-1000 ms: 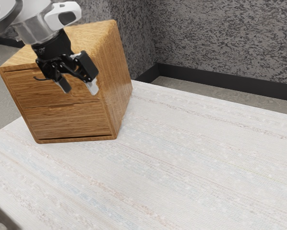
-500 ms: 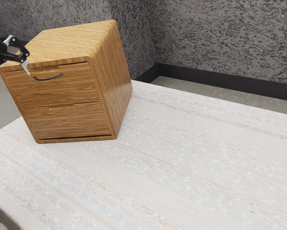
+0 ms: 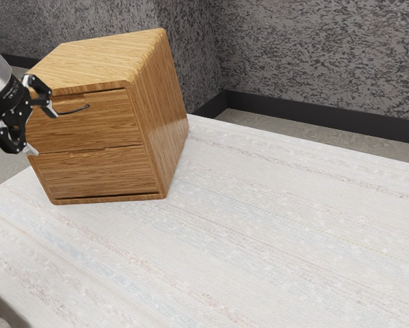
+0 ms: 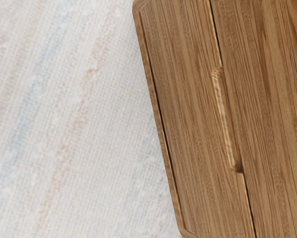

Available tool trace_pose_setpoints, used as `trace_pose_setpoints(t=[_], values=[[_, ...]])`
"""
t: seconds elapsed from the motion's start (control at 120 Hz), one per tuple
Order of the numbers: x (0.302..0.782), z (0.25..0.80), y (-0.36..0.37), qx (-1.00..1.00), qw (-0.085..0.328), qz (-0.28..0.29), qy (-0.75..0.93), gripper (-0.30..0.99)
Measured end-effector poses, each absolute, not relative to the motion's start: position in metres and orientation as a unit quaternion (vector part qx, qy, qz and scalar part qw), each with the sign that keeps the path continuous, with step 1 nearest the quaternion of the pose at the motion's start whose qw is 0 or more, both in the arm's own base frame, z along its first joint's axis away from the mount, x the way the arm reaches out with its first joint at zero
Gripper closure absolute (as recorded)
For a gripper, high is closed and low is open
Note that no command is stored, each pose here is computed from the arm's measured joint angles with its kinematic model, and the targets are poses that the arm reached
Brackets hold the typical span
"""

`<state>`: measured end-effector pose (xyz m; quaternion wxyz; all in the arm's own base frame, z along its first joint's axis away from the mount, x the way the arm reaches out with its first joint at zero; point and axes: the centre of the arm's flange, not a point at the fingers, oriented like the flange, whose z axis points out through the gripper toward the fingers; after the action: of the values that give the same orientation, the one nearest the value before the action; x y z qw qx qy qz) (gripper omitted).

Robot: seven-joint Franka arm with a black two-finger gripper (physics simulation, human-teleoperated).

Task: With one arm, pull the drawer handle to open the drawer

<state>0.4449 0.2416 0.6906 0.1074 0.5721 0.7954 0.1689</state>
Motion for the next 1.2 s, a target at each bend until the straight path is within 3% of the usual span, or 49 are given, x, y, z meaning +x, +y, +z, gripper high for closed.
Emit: trace_pose_setpoints(t=[0.142,0.517,1.2], values=[[0.456,0.691,0.245,0.538,0.131,0.208,0.806,0.00],[0.463,0.667,0.255,0.477,0.169,0.243,0.828,0.00],[0.493,0.650,0.266,0.437,0.171,0.251,0.847,0.00]])
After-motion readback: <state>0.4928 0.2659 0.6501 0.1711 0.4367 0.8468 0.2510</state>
